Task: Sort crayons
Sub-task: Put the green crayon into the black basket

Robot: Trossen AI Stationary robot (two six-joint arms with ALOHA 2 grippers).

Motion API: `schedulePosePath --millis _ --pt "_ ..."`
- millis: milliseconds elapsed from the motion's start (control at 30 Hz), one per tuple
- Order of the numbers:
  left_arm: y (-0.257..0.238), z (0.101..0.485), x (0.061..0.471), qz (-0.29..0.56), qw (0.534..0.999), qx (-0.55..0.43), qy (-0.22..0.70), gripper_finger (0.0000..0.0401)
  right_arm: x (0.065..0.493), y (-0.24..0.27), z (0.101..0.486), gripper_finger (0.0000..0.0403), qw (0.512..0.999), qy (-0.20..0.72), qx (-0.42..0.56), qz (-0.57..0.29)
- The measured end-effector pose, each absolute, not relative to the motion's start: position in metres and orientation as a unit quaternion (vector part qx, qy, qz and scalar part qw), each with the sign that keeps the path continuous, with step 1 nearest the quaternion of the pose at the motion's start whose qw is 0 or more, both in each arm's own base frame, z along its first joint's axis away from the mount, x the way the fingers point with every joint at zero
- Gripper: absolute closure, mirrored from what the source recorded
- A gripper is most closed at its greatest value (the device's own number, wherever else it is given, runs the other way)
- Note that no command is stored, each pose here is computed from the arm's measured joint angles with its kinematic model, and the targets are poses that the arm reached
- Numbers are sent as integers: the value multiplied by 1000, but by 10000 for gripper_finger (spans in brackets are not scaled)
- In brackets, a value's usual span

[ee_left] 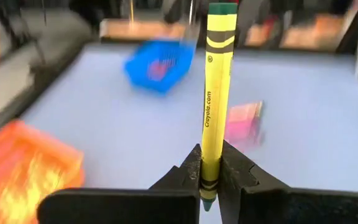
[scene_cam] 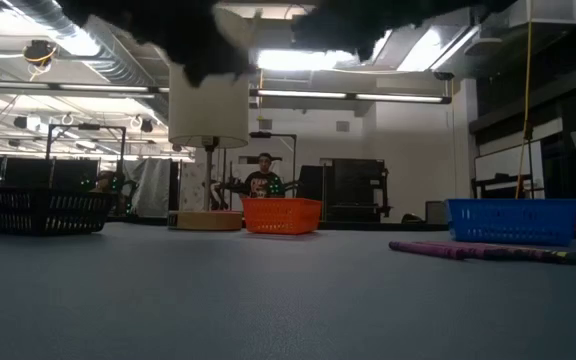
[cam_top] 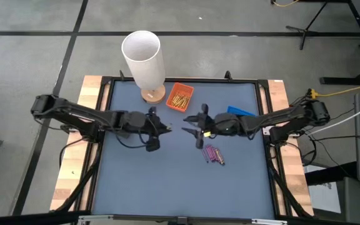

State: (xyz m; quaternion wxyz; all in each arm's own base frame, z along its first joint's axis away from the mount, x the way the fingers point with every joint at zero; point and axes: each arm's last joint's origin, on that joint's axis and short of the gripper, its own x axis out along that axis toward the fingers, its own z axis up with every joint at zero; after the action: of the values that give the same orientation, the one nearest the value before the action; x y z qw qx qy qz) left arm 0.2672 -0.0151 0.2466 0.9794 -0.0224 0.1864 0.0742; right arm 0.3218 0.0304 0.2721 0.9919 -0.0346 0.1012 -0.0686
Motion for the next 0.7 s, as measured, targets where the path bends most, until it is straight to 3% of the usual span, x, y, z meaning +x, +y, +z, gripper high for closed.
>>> schedulePosePath --millis 333,700 --pt "-1 231 201 128 890 -27 437 391 305 29 238 233 953 292 -6 -78" --pt "13 216 159 194 765 -50 612 391 299 28 230 233 937 339 -3 -84"
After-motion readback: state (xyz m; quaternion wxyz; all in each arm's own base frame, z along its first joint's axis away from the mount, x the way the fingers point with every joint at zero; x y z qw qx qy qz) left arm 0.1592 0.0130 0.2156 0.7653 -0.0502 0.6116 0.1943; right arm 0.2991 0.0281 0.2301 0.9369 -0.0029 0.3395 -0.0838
